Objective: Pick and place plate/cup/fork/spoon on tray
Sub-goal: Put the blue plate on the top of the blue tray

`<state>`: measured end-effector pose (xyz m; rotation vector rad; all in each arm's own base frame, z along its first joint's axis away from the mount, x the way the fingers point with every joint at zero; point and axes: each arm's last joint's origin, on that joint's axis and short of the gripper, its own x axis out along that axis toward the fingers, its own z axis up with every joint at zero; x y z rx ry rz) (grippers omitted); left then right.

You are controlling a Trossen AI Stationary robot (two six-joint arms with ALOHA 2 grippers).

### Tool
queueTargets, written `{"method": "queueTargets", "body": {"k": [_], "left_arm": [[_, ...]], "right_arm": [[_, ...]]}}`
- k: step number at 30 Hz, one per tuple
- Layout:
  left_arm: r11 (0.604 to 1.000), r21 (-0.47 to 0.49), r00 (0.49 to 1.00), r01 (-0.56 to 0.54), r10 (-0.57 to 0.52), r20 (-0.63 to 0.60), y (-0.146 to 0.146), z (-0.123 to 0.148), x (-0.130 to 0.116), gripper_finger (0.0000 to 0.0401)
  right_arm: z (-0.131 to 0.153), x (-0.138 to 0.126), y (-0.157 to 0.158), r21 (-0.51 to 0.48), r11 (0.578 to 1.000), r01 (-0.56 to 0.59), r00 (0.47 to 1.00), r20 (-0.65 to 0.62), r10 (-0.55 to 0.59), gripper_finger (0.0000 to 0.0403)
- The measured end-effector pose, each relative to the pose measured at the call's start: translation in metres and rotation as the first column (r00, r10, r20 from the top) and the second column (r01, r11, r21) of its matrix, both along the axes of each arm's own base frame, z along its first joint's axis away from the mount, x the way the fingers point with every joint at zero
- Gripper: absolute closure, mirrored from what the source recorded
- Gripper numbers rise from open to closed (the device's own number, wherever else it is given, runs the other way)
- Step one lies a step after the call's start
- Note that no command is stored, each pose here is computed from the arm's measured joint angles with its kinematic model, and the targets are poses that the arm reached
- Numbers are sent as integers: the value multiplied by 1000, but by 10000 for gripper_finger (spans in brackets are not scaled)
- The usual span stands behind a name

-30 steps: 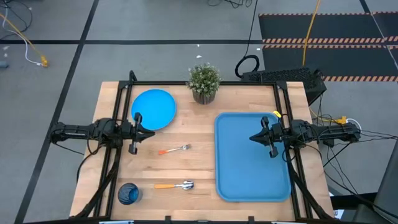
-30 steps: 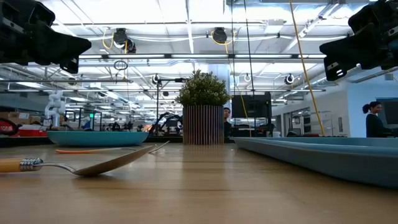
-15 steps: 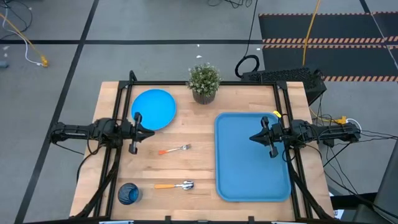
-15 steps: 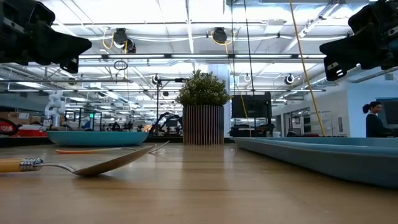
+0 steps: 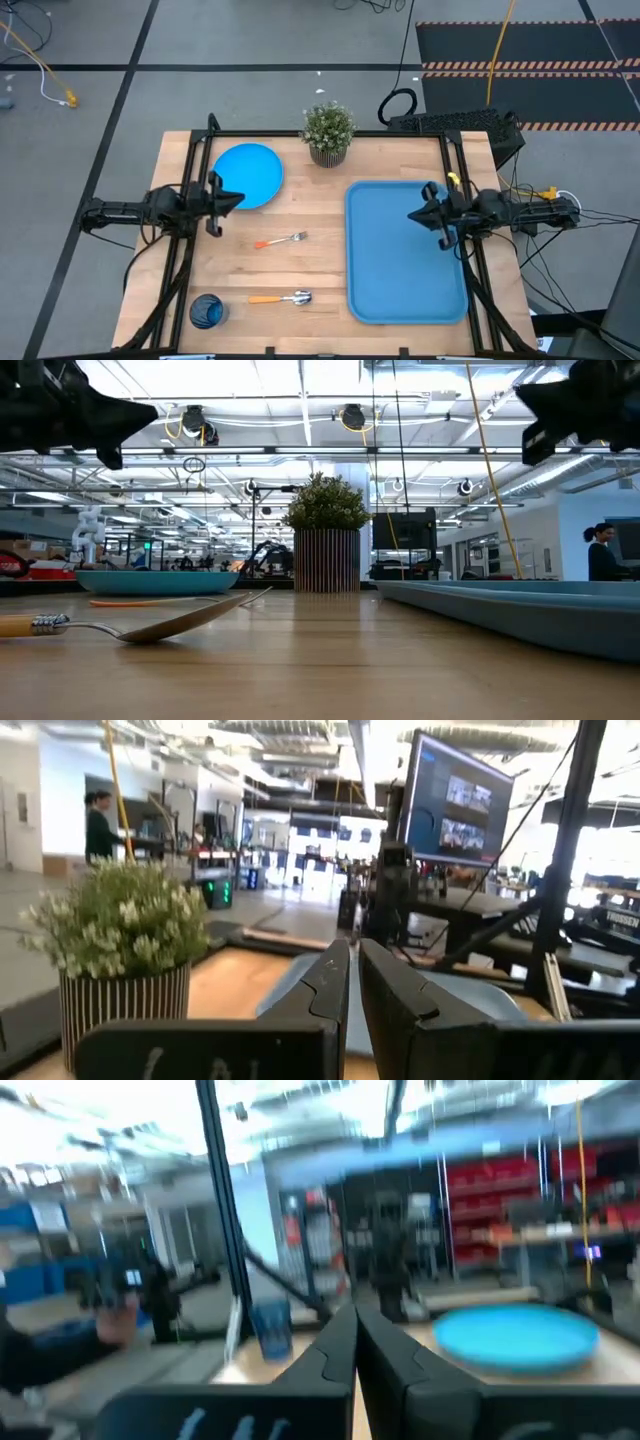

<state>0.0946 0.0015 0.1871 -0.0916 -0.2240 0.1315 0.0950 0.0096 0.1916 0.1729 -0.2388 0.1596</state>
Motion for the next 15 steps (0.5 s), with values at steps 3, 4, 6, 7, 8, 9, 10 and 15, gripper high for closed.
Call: {"method": "queueTargets", "body": {"k": [3, 4, 6, 7, 8, 9, 10, 15], "left_arm": [[999, -44, 999, 9, -11, -31, 0, -4, 1, 368], [998, -64, 999, 13, -15, -40, 0, -5, 1, 368], [996, -88, 998, 14, -20, -62, 0, -7, 2, 368], [996, -90, 997, 14, -21, -75, 0, -8, 2, 368], [996, -84, 996, 12, -20, -84, 0, -9, 2, 368], [998, -65, 996, 9, -15, -92, 0, -10, 2, 368], [999, -41, 996, 2, -6, -94, 0, -9, 2, 368], [994, -33, 988, -104, 99, -119, 3, 7, -3, 368]], "right_arm": [[8, -2, 0, 8, 1000, -1, 996, 85, 0, 403], [9, -3, 0, 10, 1000, -1, 995, 100, 0, 403], [12, -4, 0, 12, 1000, -1, 992, 128, -1, 403], [13, -4, 0, 13, 1000, -1, 991, 136, -1, 403], [13, -4, 0, 13, 1000, -1, 990, 139, -1, 403], [13, -4, 0, 13, 1000, -1, 991, 137, -1, 403], [13, -4, 0, 13, 1000, -1, 991, 137, -1, 403], [15, -5, -1, 23, 999, 22, 986, 162, -25, 403]]}}
